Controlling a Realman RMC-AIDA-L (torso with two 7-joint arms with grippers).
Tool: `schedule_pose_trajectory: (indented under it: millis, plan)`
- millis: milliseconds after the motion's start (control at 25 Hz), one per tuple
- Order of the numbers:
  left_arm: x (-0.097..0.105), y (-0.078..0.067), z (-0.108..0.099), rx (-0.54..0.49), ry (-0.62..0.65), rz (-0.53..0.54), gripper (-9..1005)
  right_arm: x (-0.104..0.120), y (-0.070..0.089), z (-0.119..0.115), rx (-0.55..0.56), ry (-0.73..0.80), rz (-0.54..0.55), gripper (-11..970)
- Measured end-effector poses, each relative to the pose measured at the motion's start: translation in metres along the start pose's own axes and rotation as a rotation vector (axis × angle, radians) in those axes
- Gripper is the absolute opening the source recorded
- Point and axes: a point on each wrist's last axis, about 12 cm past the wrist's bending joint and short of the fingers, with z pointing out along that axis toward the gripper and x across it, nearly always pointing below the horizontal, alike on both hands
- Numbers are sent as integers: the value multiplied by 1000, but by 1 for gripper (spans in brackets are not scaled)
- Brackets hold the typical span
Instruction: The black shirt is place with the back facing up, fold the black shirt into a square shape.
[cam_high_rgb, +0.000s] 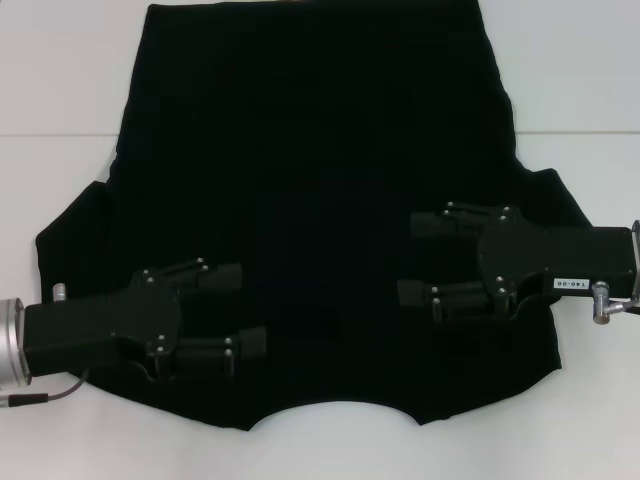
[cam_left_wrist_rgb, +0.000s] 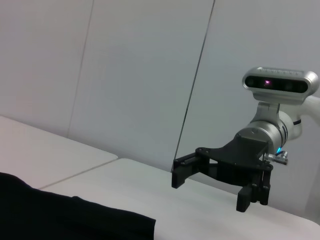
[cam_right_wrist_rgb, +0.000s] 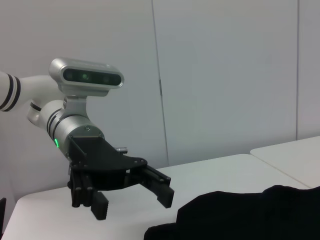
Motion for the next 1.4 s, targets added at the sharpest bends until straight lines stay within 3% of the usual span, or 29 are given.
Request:
schedule_pose_trajectory:
  millis: [520, 840, 1080, 1400]
  plan:
    - [0, 1, -1, -14, -7, -15, 904, -1, -1, 1, 0, -1, -1, 925]
    - [-10, 35, -16, -261, -45, -338, 897, -1, 1, 7, 0, -21, 13, 924]
    - [-16, 52, -28, -405, -44, -422, 892, -1, 2, 11, -1, -38, 18, 924]
    - [-15, 75, -60, -697, -23, -644, 885, -1, 3, 13, 0, -54, 29, 924]
